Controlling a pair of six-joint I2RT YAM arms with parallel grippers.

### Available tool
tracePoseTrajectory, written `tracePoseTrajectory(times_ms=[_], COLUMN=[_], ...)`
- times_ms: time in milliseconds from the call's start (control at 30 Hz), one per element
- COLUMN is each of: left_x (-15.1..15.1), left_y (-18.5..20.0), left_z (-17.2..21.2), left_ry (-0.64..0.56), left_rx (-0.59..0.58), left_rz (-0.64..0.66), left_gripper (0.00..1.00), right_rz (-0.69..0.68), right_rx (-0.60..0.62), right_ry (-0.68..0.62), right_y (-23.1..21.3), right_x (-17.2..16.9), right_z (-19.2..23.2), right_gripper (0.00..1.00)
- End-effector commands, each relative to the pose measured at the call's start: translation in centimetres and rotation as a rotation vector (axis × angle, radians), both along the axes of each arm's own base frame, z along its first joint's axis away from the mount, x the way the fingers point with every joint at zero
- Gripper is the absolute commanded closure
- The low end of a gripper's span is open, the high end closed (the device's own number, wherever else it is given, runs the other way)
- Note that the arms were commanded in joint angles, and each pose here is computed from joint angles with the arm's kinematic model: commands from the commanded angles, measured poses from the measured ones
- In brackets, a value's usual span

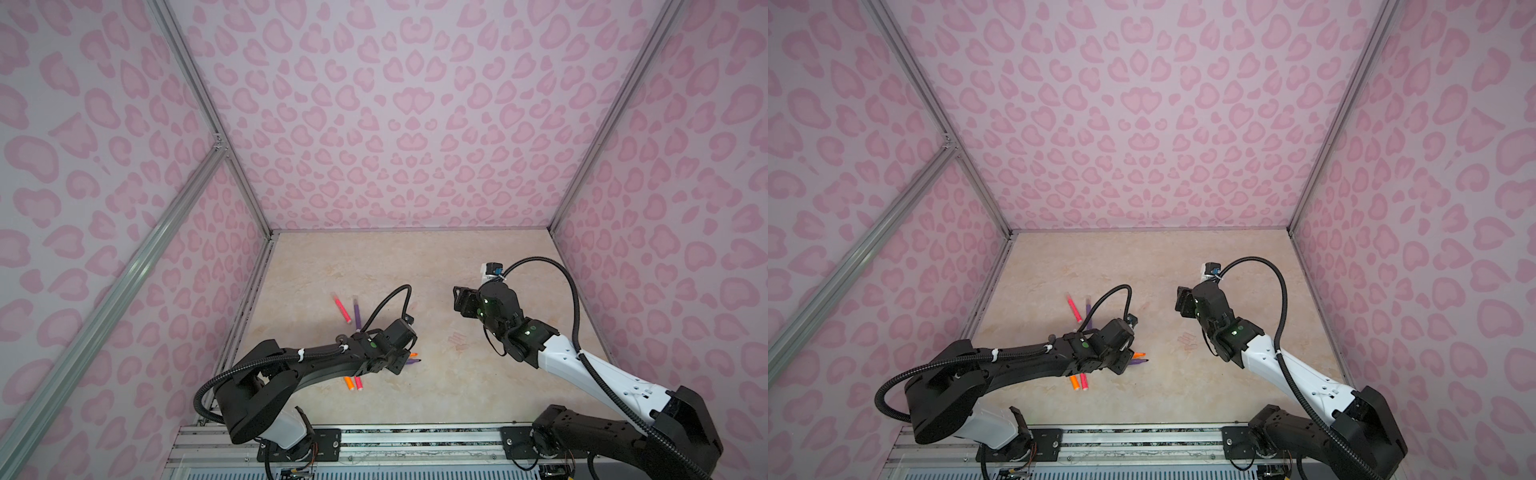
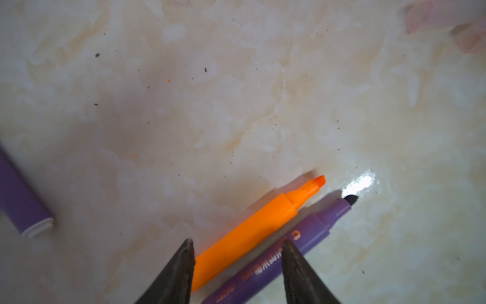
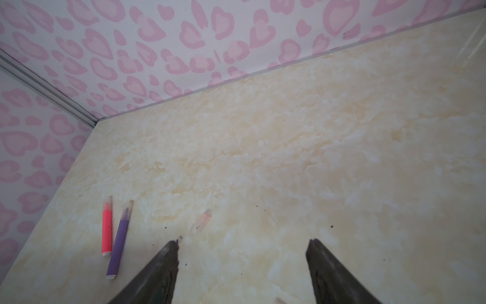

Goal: Insert the pens into the pen caps
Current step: 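Move the left gripper to the orange highlighter and grasp it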

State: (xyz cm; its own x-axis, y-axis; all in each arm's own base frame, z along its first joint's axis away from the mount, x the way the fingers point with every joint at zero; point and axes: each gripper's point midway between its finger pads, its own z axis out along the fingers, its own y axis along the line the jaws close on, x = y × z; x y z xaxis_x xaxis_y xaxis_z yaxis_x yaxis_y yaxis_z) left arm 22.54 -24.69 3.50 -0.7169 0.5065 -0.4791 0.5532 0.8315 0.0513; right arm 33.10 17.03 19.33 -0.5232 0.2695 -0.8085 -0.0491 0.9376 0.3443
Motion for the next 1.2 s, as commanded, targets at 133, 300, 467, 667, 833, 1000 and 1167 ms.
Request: tracePoseTrajectory(times_ms=[133,300,467,667,833,1000,1167], left_x=[0.1,0.8,1.1,1.4,1.3,1.6,1.7], left_y=[0.5,1.3,1.6,1.8,1.8,2.2,2.4], left_z=[-1.6,-1.7,-2.1,-2.7,-2.8,-3.1,-3.8], left_ry=[0.029,0.005,0.007,0.02,0.042,0.06,0.106], left_rx=[0.078,0.122,0.156,0.183,0.166,0.16,0.148], left_rz=[0.019,0.061,0.082,0.097,0.1,0.119,0.135], left_gripper=[0.45,0.45,0.53,0.74,0.77,0.67,0.68], right_rz=[0.002,-0.005,-0.005,-0.006,0.01,0.007,0.022], right_rx=[0.021,0.022,0.028,0.027,0.034,0.026,0.034], right_ry=[0.008,0.008,0.01,0.022,0.043,0.059,0.078], right_y=[0.2,0.0,0.0,0.1,0.6,0.7,1.1], right_x=[-0.1,-0.1,-0.1,0.0,0.0,0.1,0.1], right_z=[0.1,0.1,0.0,-0.4,-0.9,-1.2,-1.6], right_gripper=[0.23,0.23,0.23,0.23,0.24,0.24,0.25])
